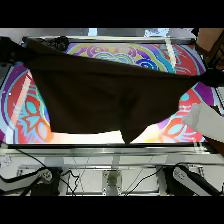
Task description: Fold the shirts.
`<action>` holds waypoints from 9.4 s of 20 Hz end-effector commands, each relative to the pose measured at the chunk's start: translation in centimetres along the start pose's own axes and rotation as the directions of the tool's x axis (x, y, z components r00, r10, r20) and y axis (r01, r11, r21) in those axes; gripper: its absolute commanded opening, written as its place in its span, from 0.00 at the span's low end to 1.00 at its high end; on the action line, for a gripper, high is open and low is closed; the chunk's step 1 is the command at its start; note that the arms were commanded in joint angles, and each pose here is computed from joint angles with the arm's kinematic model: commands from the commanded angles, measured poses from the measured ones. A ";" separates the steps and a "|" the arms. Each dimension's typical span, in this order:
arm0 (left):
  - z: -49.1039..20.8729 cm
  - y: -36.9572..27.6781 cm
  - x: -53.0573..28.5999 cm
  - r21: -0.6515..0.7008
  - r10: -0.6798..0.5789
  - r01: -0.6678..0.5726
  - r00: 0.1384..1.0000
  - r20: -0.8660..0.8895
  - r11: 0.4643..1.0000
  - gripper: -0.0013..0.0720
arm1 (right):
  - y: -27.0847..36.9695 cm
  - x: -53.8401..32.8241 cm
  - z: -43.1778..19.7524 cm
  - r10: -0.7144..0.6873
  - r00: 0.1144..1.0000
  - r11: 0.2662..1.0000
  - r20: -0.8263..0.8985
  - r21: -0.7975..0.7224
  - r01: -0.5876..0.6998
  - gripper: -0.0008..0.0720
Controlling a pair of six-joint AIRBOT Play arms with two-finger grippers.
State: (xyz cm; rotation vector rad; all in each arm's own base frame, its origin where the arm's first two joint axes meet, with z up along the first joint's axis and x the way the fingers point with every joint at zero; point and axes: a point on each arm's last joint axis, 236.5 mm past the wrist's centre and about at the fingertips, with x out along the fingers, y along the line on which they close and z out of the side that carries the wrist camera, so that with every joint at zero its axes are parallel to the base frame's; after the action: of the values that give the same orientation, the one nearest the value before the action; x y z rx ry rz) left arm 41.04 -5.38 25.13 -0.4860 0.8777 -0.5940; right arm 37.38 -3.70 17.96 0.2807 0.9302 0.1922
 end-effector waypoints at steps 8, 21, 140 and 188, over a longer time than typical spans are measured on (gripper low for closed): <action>-1.2 16.7 18.9 -0.113 0.103 -0.112 0.991 -0.085 0.987 0.03 | -2.7 22.6 1.0 0.000 1.000 0.998 0.026 0.066 -0.002 0.04; 5.5 14.7 17.0 -0.046 0.103 -0.099 0.989 0.110 0.994 0.77 | -2.5 17.5 9.7 -0.078 0.937 0.997 0.341 0.019 0.076 0.47; -2.9 -21.9 -17.1 0.461 0.002 -0.246 0.884 0.467 0.853 0.02 | 9.5 -26.5 -0.8 -0.251 0.754 0.866 0.607 -0.207 0.455 0.03; 10.3 14.9 10.7 0.148 0.259 -0.291 0.945 0.199 0.945 0.04 | -3.2 15.6 13.4 -0.110 0.929 0.982 0.354 -0.105 0.157 0.43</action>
State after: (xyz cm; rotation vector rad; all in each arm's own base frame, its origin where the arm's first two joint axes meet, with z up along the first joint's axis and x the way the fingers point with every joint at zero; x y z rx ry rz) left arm 57.55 -0.51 13.76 -0.2423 0.7853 -0.3918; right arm 55.39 -4.02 9.42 0.0864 0.7217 0.1025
